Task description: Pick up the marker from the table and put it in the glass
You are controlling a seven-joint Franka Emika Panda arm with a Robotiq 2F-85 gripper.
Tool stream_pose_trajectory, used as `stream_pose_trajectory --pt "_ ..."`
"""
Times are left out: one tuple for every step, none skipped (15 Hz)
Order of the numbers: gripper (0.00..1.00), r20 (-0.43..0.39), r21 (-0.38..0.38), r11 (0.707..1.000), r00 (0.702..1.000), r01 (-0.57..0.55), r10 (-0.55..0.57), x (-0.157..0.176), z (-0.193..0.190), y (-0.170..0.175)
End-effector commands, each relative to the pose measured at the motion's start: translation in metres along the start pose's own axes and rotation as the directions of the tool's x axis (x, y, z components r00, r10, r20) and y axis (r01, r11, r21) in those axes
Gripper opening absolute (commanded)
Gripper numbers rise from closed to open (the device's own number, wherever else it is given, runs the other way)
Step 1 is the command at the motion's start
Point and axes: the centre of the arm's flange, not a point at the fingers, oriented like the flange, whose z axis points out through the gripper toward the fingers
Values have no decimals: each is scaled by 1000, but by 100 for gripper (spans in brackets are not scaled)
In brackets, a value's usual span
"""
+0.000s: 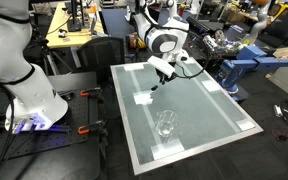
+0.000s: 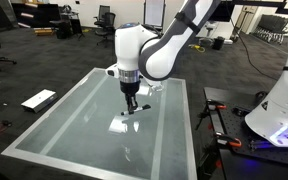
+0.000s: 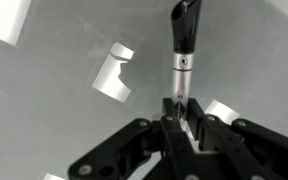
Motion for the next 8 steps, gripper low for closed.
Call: stream_pose_trajectory --pt "5 -5 -22 996 997 -82 82 -4 -35 -1" --pt "5 -18 -30 994 995 -104 103 -5 -41 -1" --pt "5 -28 -38 991 992 -128 127 -5 -47 -2" --pt "5 -43 -53 985 986 -162 159 -8 -54 -2" --pt "5 -54 -70 976 978 -205 201 -10 -59 -3" --pt "5 -54 -73 969 971 -235 231 -12 -65 -4" --pt "5 -62 -77 958 960 -276 272 -16 -70 -5" --pt "5 -68 -82 948 951 -308 303 -20 -76 -6"
